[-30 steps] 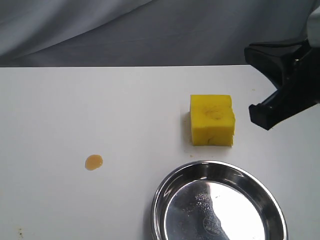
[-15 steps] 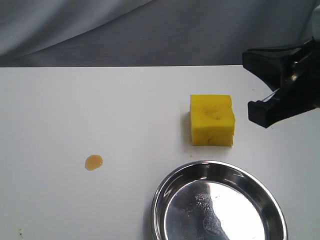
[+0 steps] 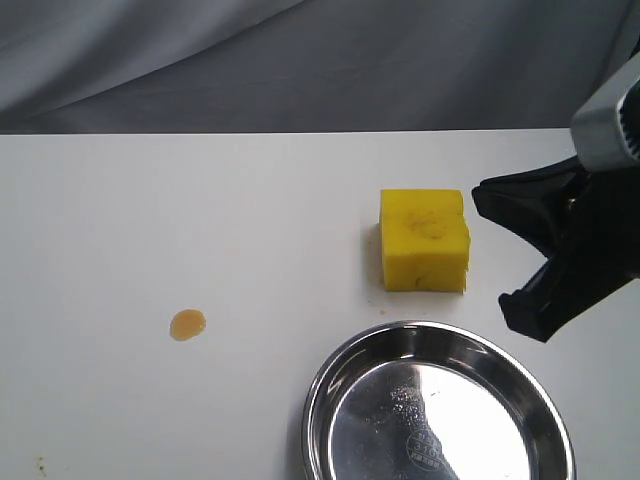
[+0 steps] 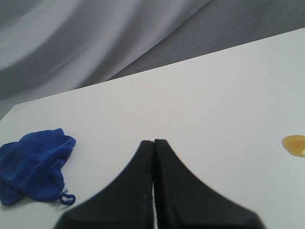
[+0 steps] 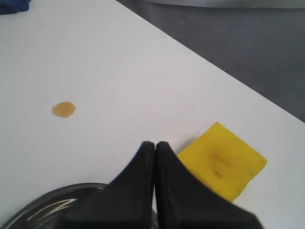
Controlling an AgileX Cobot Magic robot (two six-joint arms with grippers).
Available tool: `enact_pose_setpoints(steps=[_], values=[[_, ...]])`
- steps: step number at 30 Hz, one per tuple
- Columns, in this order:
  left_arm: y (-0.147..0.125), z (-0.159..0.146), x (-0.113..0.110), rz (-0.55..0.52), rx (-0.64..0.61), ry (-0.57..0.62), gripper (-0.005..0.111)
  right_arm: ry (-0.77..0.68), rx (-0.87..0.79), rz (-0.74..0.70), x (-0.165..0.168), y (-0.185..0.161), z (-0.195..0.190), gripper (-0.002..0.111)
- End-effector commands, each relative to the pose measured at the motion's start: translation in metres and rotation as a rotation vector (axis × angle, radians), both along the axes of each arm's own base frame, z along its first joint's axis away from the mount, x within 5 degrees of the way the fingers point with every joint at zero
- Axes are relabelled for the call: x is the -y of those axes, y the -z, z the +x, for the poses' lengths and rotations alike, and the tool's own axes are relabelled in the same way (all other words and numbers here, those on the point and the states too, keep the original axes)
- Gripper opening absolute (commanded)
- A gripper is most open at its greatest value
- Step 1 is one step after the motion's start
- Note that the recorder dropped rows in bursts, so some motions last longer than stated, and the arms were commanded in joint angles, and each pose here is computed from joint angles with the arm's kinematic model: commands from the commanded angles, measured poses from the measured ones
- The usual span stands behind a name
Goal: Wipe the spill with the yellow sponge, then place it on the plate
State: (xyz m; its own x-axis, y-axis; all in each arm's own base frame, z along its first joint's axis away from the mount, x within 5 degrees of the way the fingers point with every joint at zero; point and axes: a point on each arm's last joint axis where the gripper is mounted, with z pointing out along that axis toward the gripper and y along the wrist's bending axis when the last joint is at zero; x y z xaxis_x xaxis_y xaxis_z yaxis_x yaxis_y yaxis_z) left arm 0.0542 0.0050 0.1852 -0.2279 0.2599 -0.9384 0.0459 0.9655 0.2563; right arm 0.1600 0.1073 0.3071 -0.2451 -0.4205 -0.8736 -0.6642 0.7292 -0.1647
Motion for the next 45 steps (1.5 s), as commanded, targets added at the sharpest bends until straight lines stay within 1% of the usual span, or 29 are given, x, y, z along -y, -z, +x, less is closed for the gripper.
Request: enact_pose_setpoints(steps=[1,45], values=[[0.0008,0.0,0.0003,0.0,0.003,0.006,0.0,-0.004,0.03,-0.002,-0.0002,-0.0047,0.0005,0.0],[0.0008,0.0,0.0003,0.0,0.003,0.006,0.0,-0.002,0.042,-0.002,0.0,-0.0055,0.001,0.0]])
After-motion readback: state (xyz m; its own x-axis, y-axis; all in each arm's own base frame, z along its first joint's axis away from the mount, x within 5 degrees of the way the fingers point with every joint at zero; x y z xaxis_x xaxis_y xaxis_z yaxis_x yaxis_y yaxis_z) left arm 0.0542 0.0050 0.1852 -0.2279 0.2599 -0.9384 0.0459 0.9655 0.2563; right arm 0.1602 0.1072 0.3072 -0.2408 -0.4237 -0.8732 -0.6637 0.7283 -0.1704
